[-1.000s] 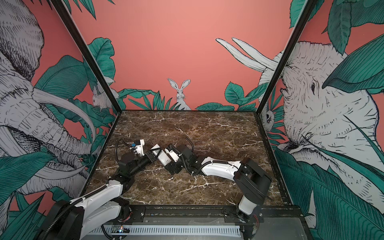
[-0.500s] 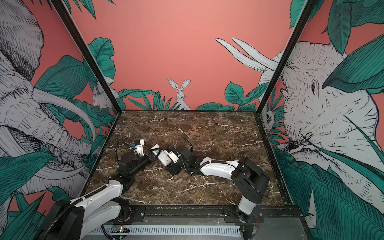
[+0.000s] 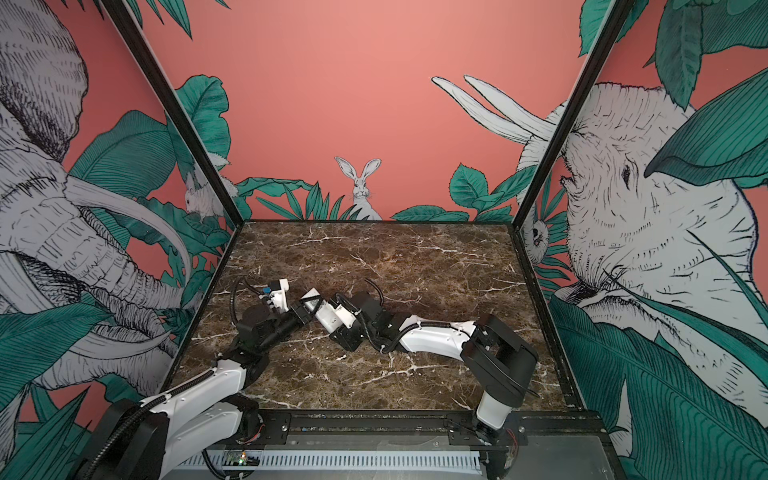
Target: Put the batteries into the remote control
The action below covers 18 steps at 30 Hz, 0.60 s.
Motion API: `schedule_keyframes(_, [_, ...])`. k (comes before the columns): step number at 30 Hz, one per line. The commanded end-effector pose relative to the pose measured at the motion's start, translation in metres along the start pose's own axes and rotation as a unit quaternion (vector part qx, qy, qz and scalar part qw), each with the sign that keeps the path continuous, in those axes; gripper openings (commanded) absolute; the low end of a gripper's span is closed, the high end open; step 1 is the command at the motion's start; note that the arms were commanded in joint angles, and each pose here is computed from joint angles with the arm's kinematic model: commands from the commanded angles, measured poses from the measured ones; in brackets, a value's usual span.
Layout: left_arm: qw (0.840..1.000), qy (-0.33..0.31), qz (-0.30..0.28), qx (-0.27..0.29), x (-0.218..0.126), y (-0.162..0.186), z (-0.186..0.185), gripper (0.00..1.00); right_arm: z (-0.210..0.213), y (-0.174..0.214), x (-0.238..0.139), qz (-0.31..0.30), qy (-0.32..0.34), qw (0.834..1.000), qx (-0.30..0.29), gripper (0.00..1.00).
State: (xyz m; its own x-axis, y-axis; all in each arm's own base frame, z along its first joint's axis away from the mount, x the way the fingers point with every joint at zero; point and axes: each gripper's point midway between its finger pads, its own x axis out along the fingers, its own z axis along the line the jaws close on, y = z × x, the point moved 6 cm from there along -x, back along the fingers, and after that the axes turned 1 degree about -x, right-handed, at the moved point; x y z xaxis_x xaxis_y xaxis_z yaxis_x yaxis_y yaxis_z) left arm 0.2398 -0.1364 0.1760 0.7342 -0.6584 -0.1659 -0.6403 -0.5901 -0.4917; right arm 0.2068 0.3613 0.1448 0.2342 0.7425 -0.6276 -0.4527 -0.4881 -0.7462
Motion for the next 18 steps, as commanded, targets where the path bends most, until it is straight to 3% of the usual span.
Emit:
schedule_keyframes(1, [1.000,0.022,-0.008,0.007,0.000,-0.005,-0.010,0.00,0.002,-0.011,-0.006,-0.022,0.000,1.000,-0.002,0.27])
schedule_keyframes(11, [0.999,0.007,0.015,0.034,-0.001,-0.005,-0.015,0.29,-0.006,-0.015,-0.016,-0.038,0.007,0.999,0.013,0.17])
schedule_keyframes(18, [0.998,0.014,0.036,0.053,-0.005,-0.001,-0.020,0.57,-0.017,-0.009,-0.022,-0.041,0.013,0.999,0.030,0.15])
